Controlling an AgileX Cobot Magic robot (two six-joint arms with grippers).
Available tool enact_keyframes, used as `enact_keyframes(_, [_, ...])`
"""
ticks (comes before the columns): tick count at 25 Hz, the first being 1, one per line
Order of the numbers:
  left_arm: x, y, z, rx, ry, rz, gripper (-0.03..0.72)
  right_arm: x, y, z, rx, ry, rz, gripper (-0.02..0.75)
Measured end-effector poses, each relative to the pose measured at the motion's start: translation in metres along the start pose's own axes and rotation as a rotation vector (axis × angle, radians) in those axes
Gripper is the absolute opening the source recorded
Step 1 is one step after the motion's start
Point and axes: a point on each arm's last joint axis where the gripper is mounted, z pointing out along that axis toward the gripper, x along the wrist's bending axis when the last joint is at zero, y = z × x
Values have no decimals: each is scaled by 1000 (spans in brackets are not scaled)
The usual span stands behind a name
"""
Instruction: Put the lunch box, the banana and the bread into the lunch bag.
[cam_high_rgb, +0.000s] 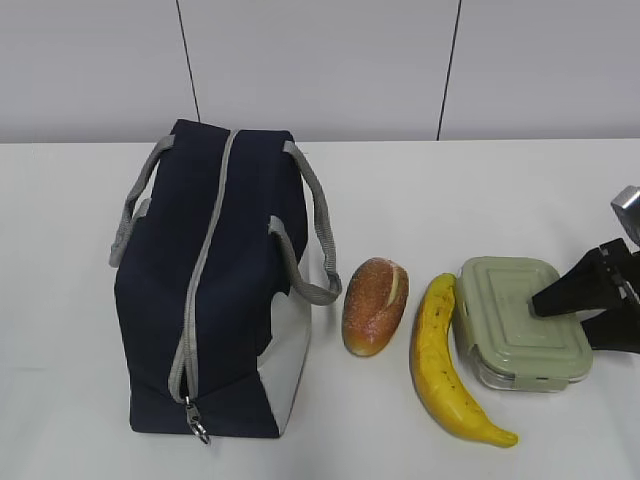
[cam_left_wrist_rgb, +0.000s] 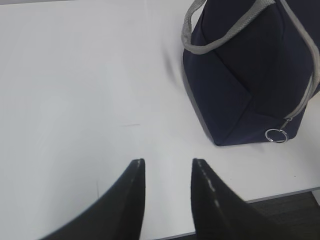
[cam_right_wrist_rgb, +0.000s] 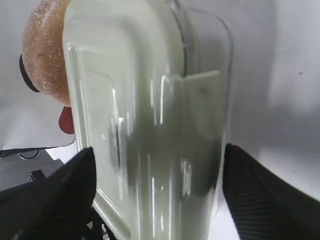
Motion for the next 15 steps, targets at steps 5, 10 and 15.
enact_keyframes(5, [-1,0,0,0,-9,-5,242,3,2,9,24,8,-15,595])
enact_keyframes(10, [-1,0,0,0,-10,-7,242,10,8,13,31,2,-49,591])
enact_keyframes(15, [-1,0,0,0,-10,-7,242,10,8,14,32,-1,-52,566])
